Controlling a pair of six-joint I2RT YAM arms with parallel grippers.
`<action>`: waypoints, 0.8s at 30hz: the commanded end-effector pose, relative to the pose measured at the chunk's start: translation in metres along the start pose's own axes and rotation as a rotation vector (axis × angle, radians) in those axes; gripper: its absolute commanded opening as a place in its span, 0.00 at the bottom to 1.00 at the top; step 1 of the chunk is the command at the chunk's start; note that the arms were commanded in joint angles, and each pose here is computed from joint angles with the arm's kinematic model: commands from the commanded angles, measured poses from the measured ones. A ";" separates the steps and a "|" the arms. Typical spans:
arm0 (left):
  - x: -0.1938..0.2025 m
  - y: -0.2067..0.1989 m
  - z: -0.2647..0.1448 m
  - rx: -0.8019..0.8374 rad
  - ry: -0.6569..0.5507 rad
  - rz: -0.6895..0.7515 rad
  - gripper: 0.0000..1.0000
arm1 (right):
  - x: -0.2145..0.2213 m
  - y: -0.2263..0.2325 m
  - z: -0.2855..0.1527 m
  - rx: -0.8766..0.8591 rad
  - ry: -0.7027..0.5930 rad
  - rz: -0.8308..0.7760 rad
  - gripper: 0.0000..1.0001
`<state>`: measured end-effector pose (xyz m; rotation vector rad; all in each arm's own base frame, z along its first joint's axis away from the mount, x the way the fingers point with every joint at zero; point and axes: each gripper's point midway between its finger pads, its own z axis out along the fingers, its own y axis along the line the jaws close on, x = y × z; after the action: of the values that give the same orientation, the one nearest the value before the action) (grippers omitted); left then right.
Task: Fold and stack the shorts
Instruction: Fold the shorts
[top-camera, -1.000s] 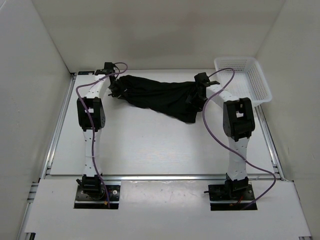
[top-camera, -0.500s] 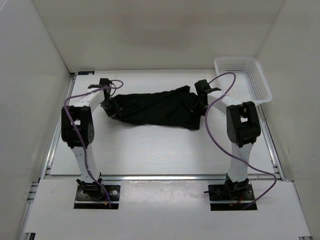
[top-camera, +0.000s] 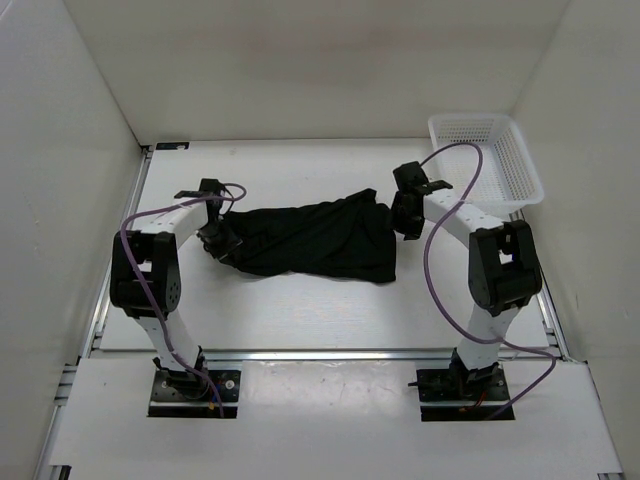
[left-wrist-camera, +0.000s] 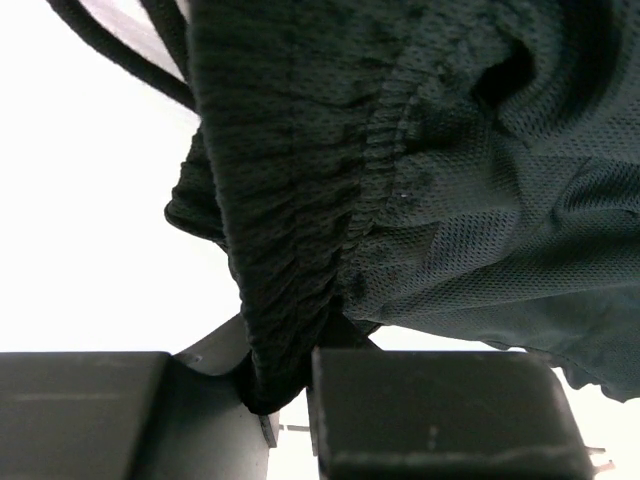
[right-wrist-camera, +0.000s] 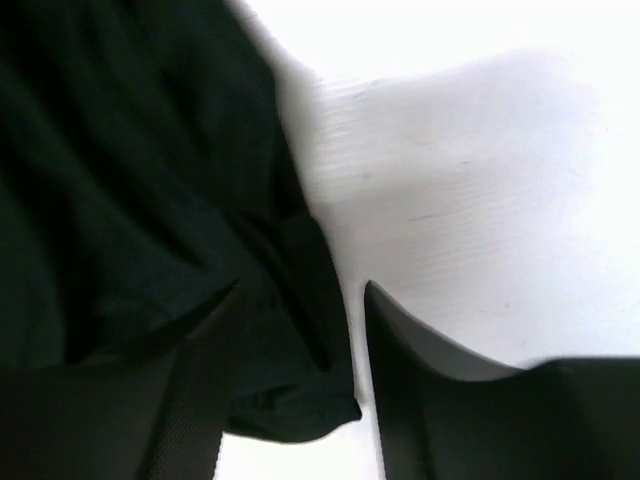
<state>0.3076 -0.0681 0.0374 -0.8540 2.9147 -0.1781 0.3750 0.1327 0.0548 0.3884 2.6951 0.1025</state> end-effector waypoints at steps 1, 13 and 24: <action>-0.007 -0.015 -0.017 0.044 -0.080 0.025 0.10 | -0.009 0.026 -0.025 -0.073 -0.058 -0.088 0.57; -0.001 -0.027 -0.017 0.040 -0.090 0.062 0.10 | 0.002 0.061 0.014 -0.066 0.028 -0.199 0.57; 0.001 -0.025 -0.008 0.022 -0.068 0.051 0.10 | 0.000 0.049 0.025 0.007 0.015 -0.224 0.10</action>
<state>0.3064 -0.0855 0.0367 -0.7850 2.9170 -0.1477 0.3865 0.1842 0.0225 0.0873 2.7859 0.0620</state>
